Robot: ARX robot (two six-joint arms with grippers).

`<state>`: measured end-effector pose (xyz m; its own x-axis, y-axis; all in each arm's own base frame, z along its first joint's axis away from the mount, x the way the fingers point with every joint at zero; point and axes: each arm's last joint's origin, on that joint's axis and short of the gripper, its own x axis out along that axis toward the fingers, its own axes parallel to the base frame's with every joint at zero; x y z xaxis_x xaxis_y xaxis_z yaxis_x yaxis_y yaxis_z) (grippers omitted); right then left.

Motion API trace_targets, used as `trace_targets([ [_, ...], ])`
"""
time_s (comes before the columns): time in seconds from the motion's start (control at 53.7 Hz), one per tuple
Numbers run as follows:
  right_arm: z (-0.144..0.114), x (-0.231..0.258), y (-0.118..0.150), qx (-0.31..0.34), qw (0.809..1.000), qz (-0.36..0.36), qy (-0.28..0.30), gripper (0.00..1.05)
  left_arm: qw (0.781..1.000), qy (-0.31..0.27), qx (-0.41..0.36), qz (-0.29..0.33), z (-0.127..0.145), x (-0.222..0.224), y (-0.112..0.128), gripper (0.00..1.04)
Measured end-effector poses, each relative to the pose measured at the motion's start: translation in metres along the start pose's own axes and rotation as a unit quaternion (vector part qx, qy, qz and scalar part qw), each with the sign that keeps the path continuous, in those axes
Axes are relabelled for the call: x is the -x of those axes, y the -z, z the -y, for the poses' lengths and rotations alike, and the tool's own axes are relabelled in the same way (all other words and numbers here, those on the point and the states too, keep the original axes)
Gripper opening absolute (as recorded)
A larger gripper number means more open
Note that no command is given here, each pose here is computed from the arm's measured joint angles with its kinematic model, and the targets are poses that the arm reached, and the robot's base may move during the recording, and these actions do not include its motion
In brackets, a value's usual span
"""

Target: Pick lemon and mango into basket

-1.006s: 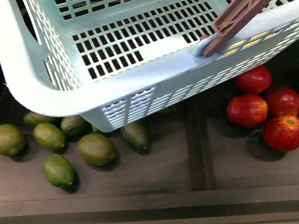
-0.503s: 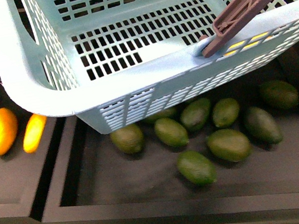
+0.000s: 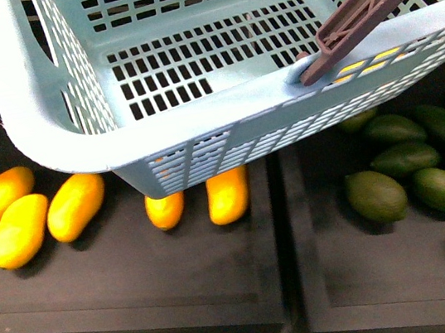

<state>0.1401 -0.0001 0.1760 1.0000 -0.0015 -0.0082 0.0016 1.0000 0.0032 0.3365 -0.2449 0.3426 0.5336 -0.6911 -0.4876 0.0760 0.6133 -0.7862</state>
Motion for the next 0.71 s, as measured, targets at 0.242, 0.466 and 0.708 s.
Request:
trace_targets([
  [0.242, 0.0, 0.0002, 0.0, 0.0, 1.0, 0.001, 0.0, 0.96, 1.0, 0.001, 0.0, -0.001, 0.0001, 0.0, 0.0002, 0.07],
  [0.466, 0.0, 0.0001, 0.0002, 0.0, 1.0, 0.0, 0.0, 0.96, 1.0, 0.0, 0.0, -0.001, 0.0, -0.0001, 0.0002, 0.07],
  [0.708, 0.0, 0.0001, 0.0001, 0.0, 1.0, 0.0, -0.001, 0.96, 1.0, 0.0, 0.0, -0.001, 0.0001, 0.0, 0.0002, 0.07],
])
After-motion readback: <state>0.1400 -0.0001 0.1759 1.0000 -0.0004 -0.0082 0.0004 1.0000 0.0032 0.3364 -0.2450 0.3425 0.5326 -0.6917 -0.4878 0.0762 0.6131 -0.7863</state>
